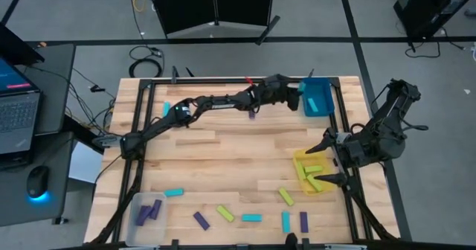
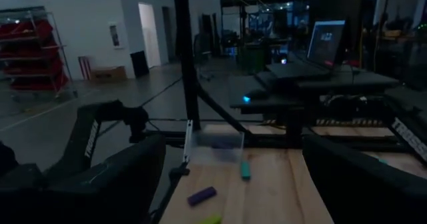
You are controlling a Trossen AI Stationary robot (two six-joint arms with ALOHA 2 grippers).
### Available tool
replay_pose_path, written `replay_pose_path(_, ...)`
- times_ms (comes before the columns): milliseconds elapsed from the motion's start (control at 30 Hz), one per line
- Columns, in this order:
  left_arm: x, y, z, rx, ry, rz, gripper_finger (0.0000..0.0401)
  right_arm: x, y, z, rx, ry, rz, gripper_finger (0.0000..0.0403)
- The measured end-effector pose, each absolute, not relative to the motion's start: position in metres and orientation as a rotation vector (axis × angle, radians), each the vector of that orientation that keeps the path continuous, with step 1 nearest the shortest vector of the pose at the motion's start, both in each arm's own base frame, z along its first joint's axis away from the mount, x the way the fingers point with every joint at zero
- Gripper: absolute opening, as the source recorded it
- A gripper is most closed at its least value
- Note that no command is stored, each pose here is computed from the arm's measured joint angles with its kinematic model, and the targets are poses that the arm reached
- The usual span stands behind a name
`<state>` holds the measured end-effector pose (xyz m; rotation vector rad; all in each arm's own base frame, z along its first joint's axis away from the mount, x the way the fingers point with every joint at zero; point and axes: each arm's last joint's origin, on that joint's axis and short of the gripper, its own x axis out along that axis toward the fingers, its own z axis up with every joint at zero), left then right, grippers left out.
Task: Sort blocks
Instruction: Put the blue block into the blue bin
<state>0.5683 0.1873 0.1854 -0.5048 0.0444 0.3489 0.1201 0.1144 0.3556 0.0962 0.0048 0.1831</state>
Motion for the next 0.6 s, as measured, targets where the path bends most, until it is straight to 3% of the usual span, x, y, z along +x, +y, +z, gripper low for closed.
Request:
replay_pose_path(367, 0.571, 0.191, 0.214, -0.572, -0.170, 0.332, 0.0104, 0.136, 0.113, 0.348, 0.083, 0.029, 0.014, 0.0364)
replay_pose_path(600, 0.570, 0.193, 0.216, -0.648, -0.179, 0.292, 0.0104, 0.135, 0.101, 0.339, 0.042, 0.048, -0.408, 0.0362)
